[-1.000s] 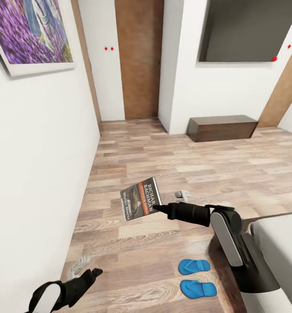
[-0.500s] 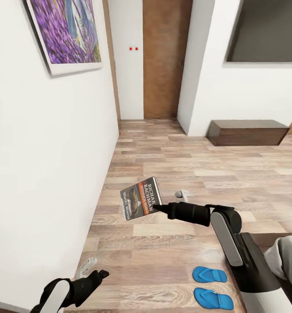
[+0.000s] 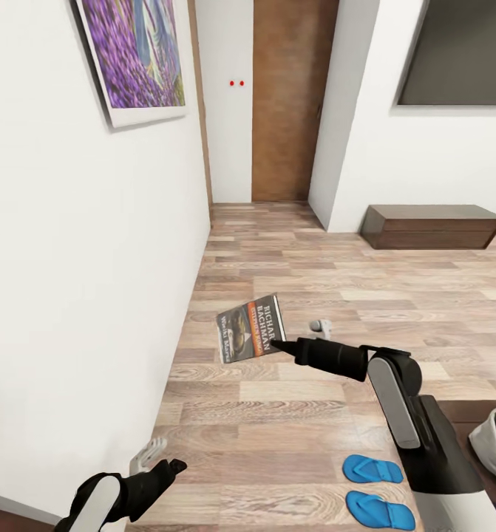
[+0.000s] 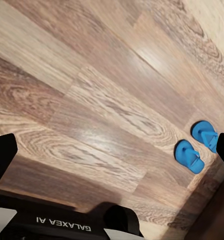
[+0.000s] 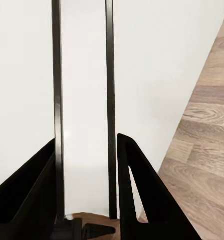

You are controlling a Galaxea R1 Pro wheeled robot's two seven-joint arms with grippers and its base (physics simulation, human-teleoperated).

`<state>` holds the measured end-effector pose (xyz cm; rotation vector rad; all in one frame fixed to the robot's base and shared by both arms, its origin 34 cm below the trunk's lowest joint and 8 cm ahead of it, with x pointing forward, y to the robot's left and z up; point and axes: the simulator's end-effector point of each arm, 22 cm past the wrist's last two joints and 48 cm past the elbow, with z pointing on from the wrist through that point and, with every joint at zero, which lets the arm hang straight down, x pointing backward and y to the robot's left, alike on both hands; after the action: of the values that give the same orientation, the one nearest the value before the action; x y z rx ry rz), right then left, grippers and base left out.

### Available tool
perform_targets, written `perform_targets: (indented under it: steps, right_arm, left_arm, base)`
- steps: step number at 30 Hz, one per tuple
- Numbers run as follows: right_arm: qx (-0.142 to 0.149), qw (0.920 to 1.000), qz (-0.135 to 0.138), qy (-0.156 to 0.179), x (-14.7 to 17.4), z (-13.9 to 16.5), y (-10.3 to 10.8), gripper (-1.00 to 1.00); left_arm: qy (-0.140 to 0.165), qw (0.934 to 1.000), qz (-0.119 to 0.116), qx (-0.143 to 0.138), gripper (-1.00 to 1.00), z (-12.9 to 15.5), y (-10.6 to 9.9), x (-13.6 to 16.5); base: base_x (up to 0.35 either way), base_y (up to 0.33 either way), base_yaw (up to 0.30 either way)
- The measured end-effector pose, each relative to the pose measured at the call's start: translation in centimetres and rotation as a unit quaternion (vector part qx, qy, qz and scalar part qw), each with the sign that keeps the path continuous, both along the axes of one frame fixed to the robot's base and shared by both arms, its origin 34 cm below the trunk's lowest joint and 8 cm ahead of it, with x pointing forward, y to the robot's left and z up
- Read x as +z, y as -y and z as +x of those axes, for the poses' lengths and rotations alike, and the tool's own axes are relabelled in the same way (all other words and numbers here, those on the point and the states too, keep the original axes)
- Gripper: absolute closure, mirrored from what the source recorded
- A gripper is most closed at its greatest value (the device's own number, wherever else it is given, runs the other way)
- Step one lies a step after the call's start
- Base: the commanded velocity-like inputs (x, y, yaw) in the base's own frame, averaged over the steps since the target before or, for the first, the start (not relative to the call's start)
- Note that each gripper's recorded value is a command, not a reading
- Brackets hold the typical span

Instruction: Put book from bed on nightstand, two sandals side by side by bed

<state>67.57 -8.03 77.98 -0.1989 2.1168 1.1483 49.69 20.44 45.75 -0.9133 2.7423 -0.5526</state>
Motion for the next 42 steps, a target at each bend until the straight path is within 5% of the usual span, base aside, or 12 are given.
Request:
perform_targets:
  steps: [10,42]
  right_arm:
    - [-0.028,0.9996,0.008,0.003,0.5,0.9,2.0,1.00]
    - [-0.030,0.9995,0.009,0.010,1.0,0.9,2.2,1.00]
  left_arm:
    - [0.001,0.9997,-0.003,-0.023,-1.00,0.1,1.8,0.0]
    - [-0.001,0.9998,0.001,-0.020,-1.00,0.1,1.8,-0.4]
  base:
    - [0.012,0.010,0.001]
    - [0.243,0.046,0.000]
